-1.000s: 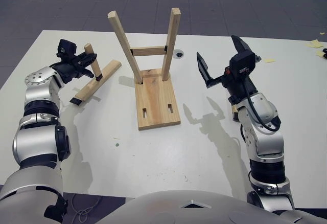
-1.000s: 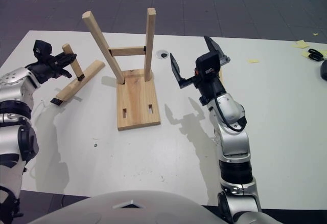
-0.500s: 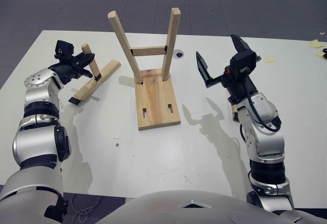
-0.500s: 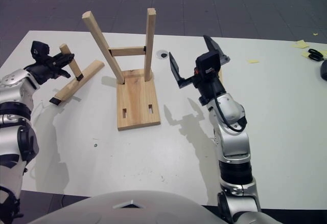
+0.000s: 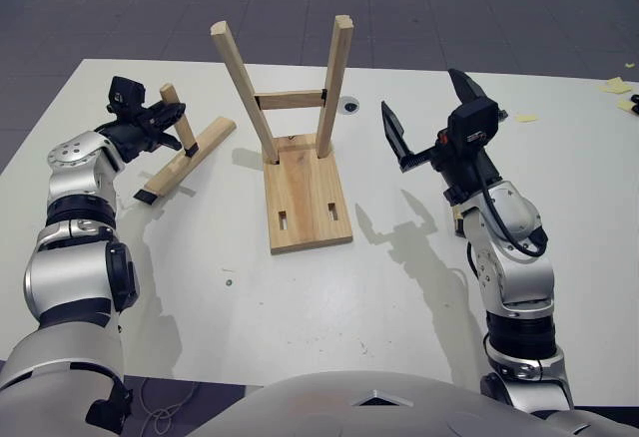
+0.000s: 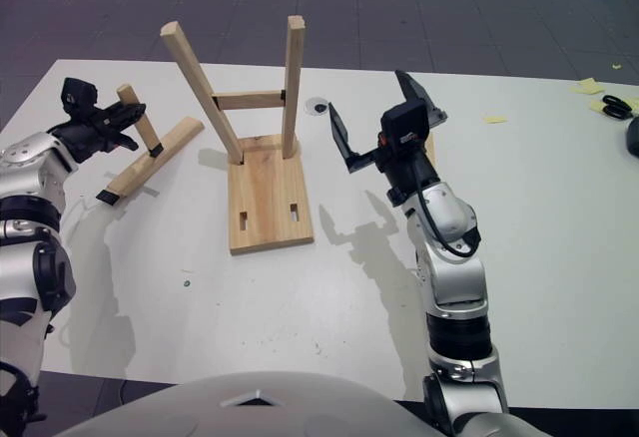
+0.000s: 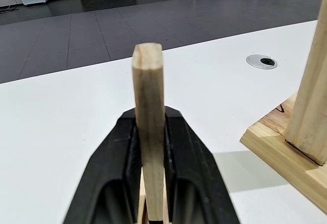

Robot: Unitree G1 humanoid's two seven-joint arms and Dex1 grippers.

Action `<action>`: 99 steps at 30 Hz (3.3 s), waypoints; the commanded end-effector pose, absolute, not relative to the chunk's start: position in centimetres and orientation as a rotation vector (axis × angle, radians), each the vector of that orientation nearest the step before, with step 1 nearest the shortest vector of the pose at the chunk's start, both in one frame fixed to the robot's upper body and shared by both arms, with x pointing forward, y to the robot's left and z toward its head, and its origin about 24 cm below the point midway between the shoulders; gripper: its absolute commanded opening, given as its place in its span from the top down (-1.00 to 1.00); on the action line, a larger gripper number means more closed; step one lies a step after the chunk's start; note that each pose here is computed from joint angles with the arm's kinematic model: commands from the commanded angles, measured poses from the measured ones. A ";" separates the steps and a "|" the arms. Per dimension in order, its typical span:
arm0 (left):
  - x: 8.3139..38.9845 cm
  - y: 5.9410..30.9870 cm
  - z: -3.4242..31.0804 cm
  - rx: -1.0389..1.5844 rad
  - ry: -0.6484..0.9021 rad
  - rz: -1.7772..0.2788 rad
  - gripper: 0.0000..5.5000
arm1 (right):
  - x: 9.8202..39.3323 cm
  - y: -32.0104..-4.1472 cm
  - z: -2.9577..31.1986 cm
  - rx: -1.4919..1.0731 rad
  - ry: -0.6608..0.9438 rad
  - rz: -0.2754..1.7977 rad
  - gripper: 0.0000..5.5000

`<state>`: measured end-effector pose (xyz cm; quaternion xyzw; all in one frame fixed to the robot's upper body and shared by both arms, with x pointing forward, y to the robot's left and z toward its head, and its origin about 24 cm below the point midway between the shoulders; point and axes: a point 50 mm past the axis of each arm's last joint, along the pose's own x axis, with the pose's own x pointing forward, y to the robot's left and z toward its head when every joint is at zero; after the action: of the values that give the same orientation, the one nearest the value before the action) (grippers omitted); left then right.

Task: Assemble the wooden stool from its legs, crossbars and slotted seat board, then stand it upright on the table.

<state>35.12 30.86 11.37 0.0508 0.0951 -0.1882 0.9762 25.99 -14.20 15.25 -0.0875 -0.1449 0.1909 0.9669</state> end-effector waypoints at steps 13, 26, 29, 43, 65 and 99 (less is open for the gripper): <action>34.9 31.9 11.8 0.133 0.201 -0.348 0.85 | 25.9 -14.0 15.3 -0.173 -0.289 0.399 -0.96; 34.2 30.4 8.5 0.078 0.268 -0.382 0.85 | 26.0 -14.3 15.3 -0.162 -0.276 0.391 -0.96; 33.8 29.7 7.7 0.051 0.279 -0.452 0.85 | 25.9 -14.3 15.2 -0.160 -0.272 0.387 -0.96; 30.9 28.1 5.3 -0.003 0.327 -0.591 0.85 | 25.9 -14.6 15.1 -0.135 -0.260 0.354 -0.96; 27.3 25.2 3.0 0.020 0.307 -0.554 0.85 | 25.9 -14.6 15.2 -0.126 -0.267 0.347 -0.96; 28.1 23.8 3.1 -0.024 0.239 -0.486 0.85 | 26.4 -14.5 15.6 -0.127 -0.278 0.350 -0.96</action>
<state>29.53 23.80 6.99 0.0092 0.0173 -0.2484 0.9685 26.29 -14.43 15.41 -0.0646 -0.1363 0.1769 0.9726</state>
